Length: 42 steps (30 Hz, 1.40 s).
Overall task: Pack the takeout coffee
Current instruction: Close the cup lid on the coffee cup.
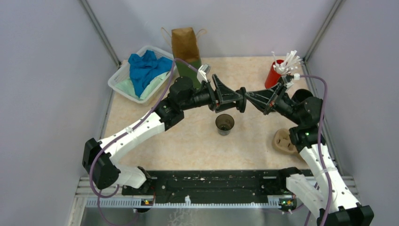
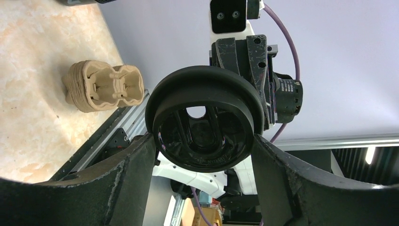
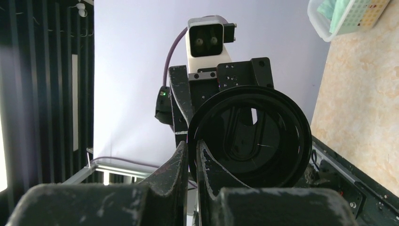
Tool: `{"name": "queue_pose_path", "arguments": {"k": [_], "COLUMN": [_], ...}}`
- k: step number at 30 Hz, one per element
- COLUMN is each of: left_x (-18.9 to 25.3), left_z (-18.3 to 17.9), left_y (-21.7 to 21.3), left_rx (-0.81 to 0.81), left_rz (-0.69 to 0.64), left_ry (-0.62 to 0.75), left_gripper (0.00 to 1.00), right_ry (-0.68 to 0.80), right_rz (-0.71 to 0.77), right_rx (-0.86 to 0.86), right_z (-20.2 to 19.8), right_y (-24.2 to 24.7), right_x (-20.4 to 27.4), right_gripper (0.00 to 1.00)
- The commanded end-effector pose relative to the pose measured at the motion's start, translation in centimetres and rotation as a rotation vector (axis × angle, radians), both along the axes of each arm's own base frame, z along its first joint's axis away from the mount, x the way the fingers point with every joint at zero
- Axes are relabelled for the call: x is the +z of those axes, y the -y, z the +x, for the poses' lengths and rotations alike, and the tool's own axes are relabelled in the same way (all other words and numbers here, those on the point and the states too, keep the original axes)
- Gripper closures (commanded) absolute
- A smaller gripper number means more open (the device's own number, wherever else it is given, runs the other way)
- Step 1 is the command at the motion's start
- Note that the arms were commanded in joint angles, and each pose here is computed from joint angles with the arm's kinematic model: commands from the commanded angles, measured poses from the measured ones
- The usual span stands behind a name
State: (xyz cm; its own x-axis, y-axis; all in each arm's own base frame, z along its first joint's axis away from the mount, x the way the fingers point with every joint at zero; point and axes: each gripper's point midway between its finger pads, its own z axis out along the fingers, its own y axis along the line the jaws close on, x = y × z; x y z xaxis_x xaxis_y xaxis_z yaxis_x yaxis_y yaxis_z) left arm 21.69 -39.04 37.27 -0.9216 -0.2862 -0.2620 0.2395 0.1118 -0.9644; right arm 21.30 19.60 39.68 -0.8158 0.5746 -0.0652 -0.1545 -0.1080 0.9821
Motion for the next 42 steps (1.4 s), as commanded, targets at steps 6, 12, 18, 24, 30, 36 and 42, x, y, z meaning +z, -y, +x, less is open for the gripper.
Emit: {"name": "queue_pose_path", "arguments": {"k": [6, 12, 18, 24, 30, 36, 42], "left_x": [3.0, 1.2, -3.7, -8.0, -13.9, -17.3, -19.3], "left_z": [0.4, 0.9, 3.0, 4.7, 6.0, 6.8, 6.9], "left_y": [0.0, -0.8, -3.7, -4.9, -3.9, -2.9, -2.6], "left_rx": [0.024, 0.06, 0.125, 0.11, 0.019, -0.056, -0.105], "left_rz": [-0.013, 0.127, 0.525, 0.84, 1.154, 1.29, 1.334], "left_ry": [0.092, 0.127, 0.225, 0.351, 0.439, 0.496, 0.493], "left_gripper": [0.27, 0.27, 0.26, 0.26, 0.27, 0.27, 0.27], "right_ry": [0.029, 0.035, -0.022, 0.029, 0.043, 0.056, 0.08], "right_rz": [-0.022, -0.14, -0.8, -1.307, -1.353, -1.404, -1.377], "right_rx": [0.009, -0.022, -0.131, -0.207, -0.203, -0.212, -0.223], "right_z": [-0.7, 0.1, 2.1, 4.0, 5.2, 5.8, 6.0], "right_y": [-0.3, 0.4, 6.0, 12.7, 12.9, 13.2, 12.8], "right_x": [0.4, -1.2, -8.7, -10.8, -11.8, -11.4, -12.0], "right_gripper": [0.79, 0.42, 0.21, 0.2, 0.08, 0.05, 0.04]}}
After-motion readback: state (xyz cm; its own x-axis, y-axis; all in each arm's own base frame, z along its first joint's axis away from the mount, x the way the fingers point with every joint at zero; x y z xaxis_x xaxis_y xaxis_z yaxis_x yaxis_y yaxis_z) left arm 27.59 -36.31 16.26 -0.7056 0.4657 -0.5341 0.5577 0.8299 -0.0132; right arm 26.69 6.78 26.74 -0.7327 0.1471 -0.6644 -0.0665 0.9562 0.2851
